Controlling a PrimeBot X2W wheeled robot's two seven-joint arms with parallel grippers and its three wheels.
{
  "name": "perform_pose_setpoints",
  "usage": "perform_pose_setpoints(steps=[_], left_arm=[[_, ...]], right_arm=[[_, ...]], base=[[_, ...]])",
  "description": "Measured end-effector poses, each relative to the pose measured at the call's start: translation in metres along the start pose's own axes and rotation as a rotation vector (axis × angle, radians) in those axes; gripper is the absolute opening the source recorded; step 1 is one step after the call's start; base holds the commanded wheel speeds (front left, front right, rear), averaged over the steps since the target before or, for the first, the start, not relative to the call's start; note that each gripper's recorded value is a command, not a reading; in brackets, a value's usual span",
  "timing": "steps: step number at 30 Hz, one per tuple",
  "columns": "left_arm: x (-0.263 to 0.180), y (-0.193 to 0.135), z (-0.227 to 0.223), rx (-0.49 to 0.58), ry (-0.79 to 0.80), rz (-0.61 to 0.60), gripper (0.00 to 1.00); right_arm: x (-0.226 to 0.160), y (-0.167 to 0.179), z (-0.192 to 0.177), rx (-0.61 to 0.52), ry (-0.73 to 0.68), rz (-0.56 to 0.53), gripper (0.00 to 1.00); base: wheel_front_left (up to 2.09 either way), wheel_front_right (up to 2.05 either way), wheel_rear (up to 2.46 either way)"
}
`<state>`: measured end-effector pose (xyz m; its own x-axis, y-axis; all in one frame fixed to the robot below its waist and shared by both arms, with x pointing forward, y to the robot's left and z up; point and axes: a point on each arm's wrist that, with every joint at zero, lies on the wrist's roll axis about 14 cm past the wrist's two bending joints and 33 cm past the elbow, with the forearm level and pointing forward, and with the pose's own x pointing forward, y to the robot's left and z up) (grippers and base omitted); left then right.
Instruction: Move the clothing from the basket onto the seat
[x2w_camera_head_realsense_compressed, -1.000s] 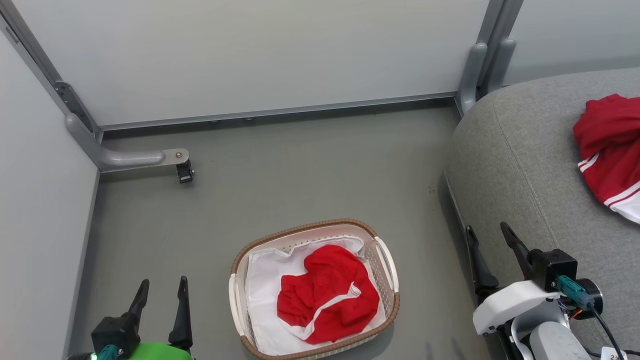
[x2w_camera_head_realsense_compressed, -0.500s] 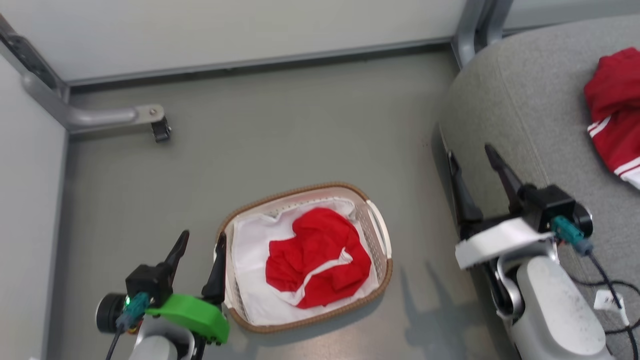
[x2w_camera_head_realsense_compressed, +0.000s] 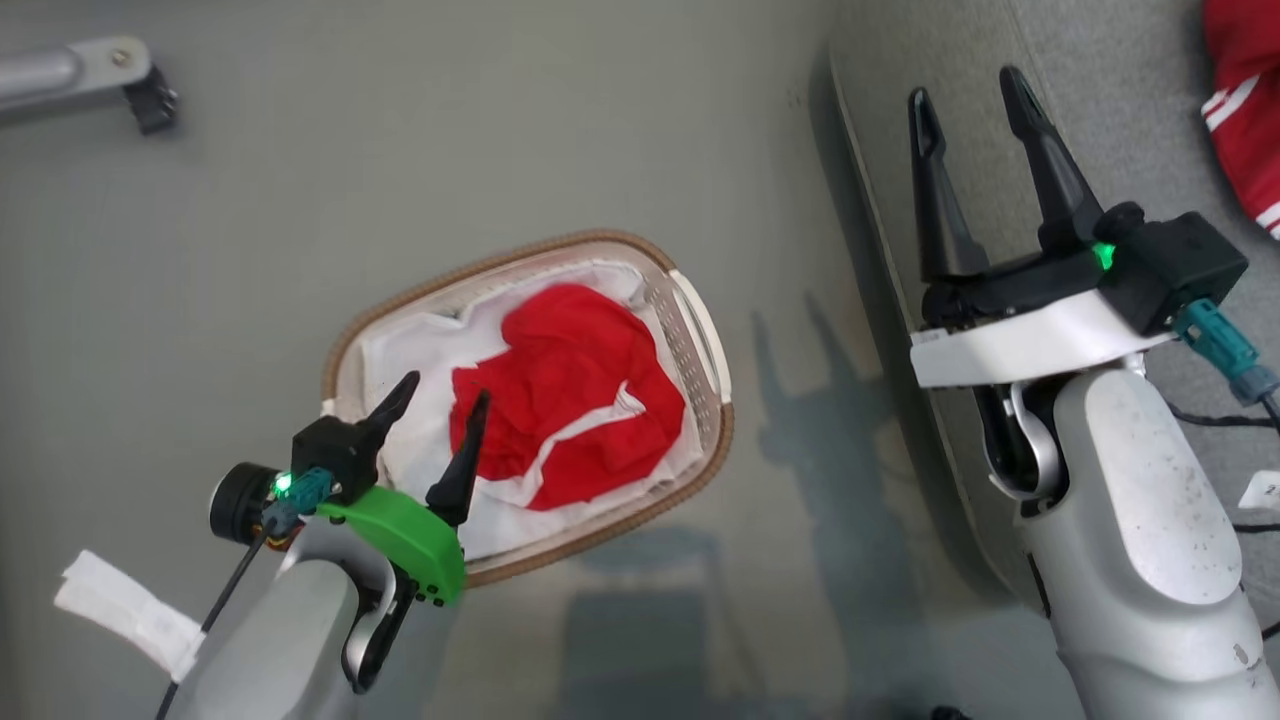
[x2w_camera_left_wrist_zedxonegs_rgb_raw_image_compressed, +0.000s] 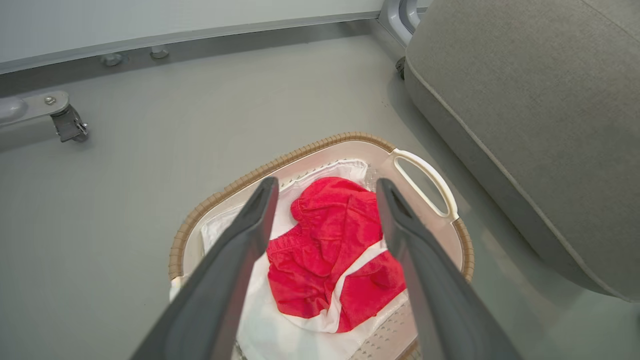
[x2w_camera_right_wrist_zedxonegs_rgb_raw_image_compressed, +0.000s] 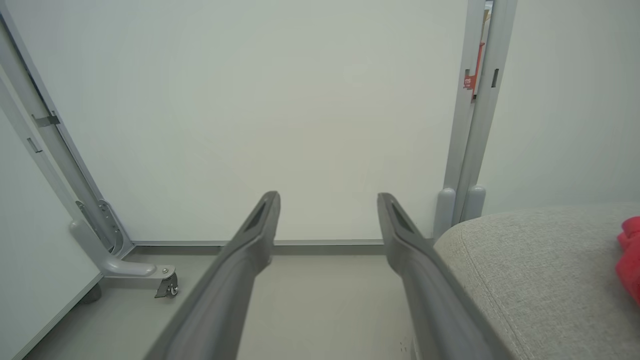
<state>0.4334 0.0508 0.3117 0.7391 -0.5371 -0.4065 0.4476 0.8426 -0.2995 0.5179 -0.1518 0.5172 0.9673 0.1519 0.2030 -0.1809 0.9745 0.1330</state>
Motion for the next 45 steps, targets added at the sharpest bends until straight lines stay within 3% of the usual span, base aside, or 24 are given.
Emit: perform_pose_setpoints(steps=[14, 27, 45], left_arm=[[0.07, -0.016, -0.082, 0.062, 0.252, -0.236, 1.0], [0.094, -0.032, -0.16, 0.102, 0.445, -0.373, 1.0], [0.108, -0.007, -0.207, 0.28, 0.592, -0.367, 1.0]], right_arm=[[0.007, -0.027, -0.048, -0.009, 0.067, -0.029, 1.0], [0.001, -0.049, -0.08, -0.023, 0.128, -0.064, 1.0], [-0.02, -0.068, -0.115, -0.025, 0.216, -0.123, 1.0]], base=[[0.0, 0.0, 0.0], [0.0, 0.0, 0.0], [0.0, 0.0, 0.0]])
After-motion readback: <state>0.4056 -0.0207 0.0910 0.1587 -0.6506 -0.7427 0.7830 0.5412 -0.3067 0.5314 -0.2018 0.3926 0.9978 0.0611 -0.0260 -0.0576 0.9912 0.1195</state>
